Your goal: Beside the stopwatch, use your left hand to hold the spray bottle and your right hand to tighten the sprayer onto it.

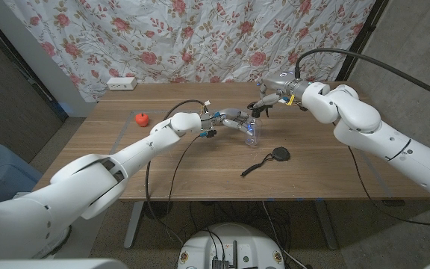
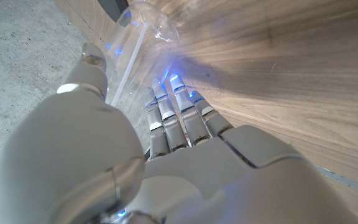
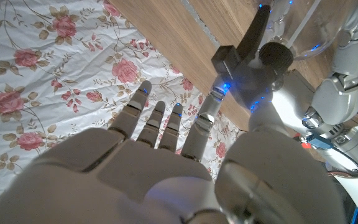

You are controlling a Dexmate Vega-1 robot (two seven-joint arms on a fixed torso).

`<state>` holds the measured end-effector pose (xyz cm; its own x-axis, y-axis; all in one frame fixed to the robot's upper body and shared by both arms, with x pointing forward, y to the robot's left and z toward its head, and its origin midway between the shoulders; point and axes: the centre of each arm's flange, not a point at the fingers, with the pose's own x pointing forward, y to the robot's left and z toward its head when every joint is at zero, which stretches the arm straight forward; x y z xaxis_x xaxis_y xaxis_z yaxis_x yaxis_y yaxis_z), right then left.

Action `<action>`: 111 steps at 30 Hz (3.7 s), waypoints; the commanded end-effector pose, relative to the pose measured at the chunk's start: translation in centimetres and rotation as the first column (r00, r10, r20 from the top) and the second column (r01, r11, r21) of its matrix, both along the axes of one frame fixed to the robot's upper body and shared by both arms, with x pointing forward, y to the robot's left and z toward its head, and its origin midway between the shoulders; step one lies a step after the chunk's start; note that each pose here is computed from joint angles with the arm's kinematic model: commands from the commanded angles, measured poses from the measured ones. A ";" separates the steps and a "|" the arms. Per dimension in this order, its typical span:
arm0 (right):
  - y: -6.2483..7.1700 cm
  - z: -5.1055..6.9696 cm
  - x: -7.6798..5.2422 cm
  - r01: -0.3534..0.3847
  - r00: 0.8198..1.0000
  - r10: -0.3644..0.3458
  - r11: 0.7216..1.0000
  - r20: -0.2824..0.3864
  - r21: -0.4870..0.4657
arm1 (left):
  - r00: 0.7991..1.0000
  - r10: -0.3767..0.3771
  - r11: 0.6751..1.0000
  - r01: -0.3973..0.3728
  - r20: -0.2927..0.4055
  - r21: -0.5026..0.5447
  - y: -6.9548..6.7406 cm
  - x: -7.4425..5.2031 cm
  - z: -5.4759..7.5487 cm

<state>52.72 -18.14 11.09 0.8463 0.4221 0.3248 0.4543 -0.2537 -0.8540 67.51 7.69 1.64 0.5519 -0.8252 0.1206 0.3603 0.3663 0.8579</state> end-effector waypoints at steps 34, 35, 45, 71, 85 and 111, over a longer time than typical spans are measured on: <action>0.6 0.5 0.5 0.110 0.994 -0.104 0.982 -0.045 0.151 | 1.000 -0.007 1.000 0.007 0.013 -0.004 0.3 -0.6 0.1; 0.6 0.5 0.5 0.109 0.994 -0.103 0.982 -0.044 0.154 | 1.000 -0.007 1.000 0.007 0.013 -0.003 0.3 -0.6 0.2; 0.8 0.5 0.4 0.104 0.994 -0.100 0.980 -0.035 0.169 | 1.000 -0.008 1.000 0.008 0.019 0.000 0.3 -0.4 0.4; 1.0 0.1 -0.1 0.140 0.990 -0.139 0.973 -0.017 0.182 | 0.998 0.018 1.000 -0.018 0.053 -0.001 0.4 -0.2 0.8; 1.2 -0.3 0.1 0.150 0.989 -0.148 0.969 -0.029 0.195 | 0.997 0.032 0.999 -0.032 0.070 -0.005 0.6 -0.4 0.6; 1.9 -0.7 -0.5 0.219 0.975 -0.223 0.945 -0.010 0.244 | 0.995 0.042 0.999 -0.042 0.088 -0.007 0.6 -1.2 0.2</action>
